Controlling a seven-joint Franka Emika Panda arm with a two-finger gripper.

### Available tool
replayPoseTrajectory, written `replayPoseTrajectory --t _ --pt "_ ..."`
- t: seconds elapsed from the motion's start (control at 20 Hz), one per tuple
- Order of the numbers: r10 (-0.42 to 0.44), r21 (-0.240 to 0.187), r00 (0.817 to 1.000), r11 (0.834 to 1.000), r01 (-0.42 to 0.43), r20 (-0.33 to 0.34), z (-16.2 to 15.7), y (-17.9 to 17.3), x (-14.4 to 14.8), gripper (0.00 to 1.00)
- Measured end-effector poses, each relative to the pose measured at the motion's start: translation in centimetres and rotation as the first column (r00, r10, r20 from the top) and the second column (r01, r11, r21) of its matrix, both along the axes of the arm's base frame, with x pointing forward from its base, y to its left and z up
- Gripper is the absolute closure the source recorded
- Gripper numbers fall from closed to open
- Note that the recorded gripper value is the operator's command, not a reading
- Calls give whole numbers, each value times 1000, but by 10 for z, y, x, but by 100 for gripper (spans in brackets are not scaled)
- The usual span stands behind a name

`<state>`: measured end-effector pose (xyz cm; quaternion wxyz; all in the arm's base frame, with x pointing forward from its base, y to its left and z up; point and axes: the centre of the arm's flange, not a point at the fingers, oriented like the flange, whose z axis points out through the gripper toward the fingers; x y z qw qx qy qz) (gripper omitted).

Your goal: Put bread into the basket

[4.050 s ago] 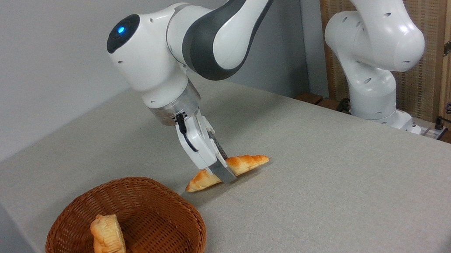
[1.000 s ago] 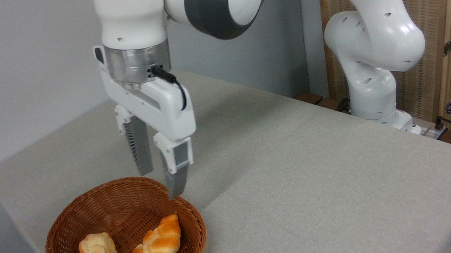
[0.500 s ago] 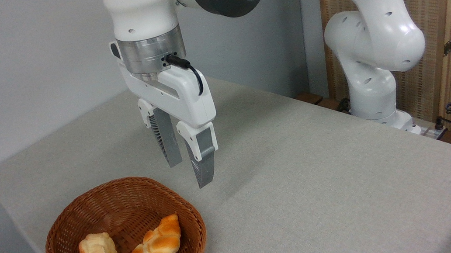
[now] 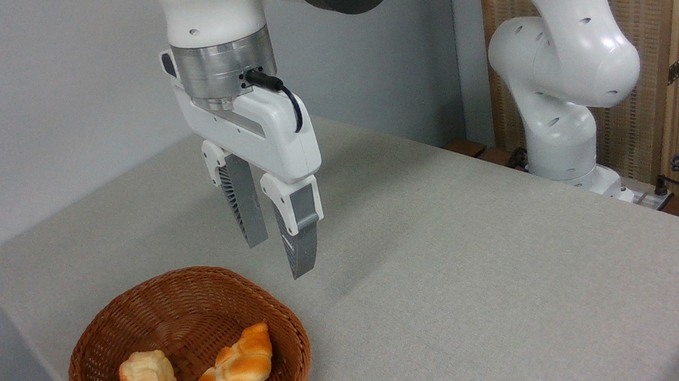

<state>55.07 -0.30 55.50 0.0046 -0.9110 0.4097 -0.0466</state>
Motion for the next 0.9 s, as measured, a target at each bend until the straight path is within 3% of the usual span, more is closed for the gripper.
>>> replayPoseTrajectory --t 0.9 --pt "34 -2 999 999 -34 1 1 13 0 0"
